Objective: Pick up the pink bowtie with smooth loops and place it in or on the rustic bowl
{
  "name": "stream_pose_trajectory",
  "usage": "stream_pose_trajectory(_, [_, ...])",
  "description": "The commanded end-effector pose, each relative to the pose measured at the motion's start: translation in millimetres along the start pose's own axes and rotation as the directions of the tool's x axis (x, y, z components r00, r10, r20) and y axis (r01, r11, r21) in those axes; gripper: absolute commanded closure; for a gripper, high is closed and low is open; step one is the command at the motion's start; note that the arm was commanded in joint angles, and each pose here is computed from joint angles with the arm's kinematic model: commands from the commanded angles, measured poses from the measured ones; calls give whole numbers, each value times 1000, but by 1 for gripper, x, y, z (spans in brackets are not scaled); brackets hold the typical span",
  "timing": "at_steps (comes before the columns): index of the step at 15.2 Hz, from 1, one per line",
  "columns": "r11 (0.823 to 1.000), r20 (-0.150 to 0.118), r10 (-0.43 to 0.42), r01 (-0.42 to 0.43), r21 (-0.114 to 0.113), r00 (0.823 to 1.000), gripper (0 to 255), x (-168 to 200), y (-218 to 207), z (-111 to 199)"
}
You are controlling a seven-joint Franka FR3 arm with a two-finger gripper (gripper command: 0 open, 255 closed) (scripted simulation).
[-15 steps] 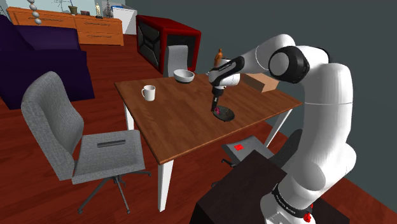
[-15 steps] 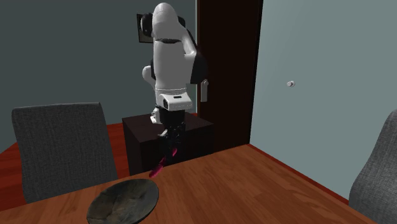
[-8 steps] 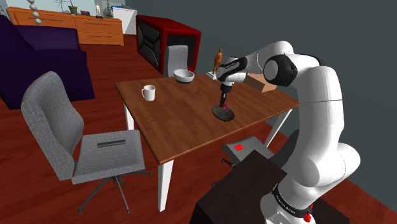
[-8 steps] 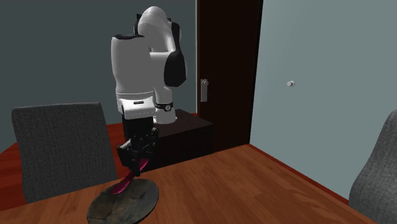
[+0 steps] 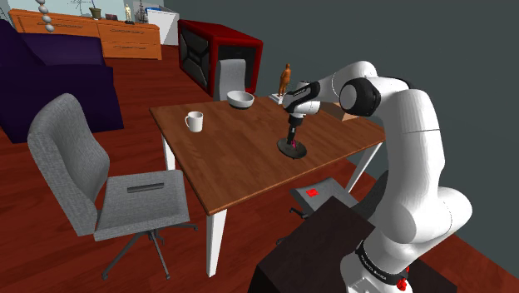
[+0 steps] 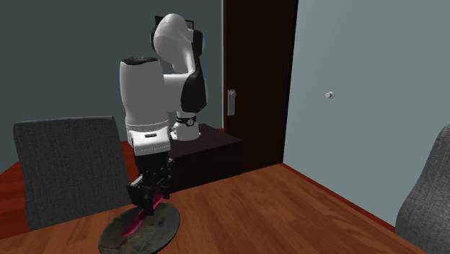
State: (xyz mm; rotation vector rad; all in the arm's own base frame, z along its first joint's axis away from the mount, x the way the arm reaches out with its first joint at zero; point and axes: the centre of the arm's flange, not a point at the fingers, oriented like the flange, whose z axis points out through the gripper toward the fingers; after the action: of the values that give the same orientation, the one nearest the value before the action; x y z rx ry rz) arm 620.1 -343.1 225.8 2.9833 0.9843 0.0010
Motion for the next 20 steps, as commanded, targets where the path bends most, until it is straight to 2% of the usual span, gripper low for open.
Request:
stream_pose_trajectory(1, [1000,0,0,0,0,1000,255,-1,0,10])
stream_pose_trajectory(7, [1000,0,0,0,0,1000,255,-1,0,40])
stream_pose_trajectory(14, [1000,0,0,0,0,1000,255,-1,1,40])
stream_pose_trajectory(15, [1000,0,0,0,0,1000,0,-1,1,40])
stream_pose_trajectory(20, [1000,0,0,0,0,1000,0,-1,1,40])
